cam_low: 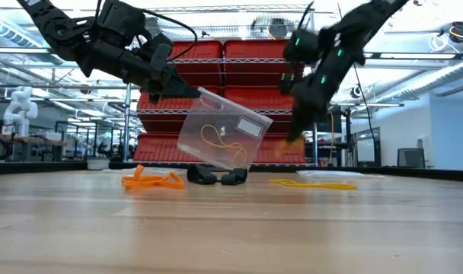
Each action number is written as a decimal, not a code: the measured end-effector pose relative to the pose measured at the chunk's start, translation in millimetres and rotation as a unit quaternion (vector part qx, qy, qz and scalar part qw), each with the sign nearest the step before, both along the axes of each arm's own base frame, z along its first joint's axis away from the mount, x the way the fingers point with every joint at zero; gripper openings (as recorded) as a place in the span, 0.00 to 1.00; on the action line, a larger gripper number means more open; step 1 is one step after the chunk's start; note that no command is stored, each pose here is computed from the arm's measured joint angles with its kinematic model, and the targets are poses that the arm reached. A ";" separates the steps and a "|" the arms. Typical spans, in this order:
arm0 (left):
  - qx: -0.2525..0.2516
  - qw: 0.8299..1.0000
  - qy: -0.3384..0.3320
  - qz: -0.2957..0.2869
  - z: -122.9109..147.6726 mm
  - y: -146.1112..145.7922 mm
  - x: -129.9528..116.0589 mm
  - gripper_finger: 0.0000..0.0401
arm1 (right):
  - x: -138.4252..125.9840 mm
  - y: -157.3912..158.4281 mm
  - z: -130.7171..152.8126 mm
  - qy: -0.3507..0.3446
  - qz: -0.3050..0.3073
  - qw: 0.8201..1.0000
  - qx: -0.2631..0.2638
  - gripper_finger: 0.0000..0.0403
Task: Sort rubber bands
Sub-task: Put the middle yellow rubber band into the middle transparent zip bag, then put the left yellow rubber band into the middle transparent zip bag
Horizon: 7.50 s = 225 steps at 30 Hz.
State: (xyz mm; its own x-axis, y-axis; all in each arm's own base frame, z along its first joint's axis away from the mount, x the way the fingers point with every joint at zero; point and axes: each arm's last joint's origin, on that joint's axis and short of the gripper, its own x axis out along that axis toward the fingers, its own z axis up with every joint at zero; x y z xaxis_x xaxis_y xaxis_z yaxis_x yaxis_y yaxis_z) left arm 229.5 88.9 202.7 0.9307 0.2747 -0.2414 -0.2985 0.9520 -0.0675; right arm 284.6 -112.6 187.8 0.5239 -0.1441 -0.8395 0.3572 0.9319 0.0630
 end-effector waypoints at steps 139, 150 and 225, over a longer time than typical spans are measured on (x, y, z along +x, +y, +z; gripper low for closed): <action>-0.037 0.992 -0.118 0.000 -6.1 2.4 27.4 0.00 | -22.5 32.4 40.7 -0.232 -0.002 0.963 -0.136 0.01; -0.031 0.991 -0.130 -0.018 -3.4 -7.5 30.8 0.00 | -17.3 33.3 61.8 -0.186 0.035 0.976 -0.111 0.00; 0.019 0.998 -0.063 0.019 -13.6 -3.1 28.8 0.00 | 19.7 66.1 -64.8 0.011 0.228 0.974 -0.006 0.00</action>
State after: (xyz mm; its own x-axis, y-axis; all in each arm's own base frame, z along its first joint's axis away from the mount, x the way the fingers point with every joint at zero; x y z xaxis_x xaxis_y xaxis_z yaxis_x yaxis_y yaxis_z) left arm 258.2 85.8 189.1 0.9415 0.3177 -0.1126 -0.3265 0.9426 -0.0701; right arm 304.3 -46.5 123.0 0.5177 0.0891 -0.8509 -0.0921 0.9946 0.0481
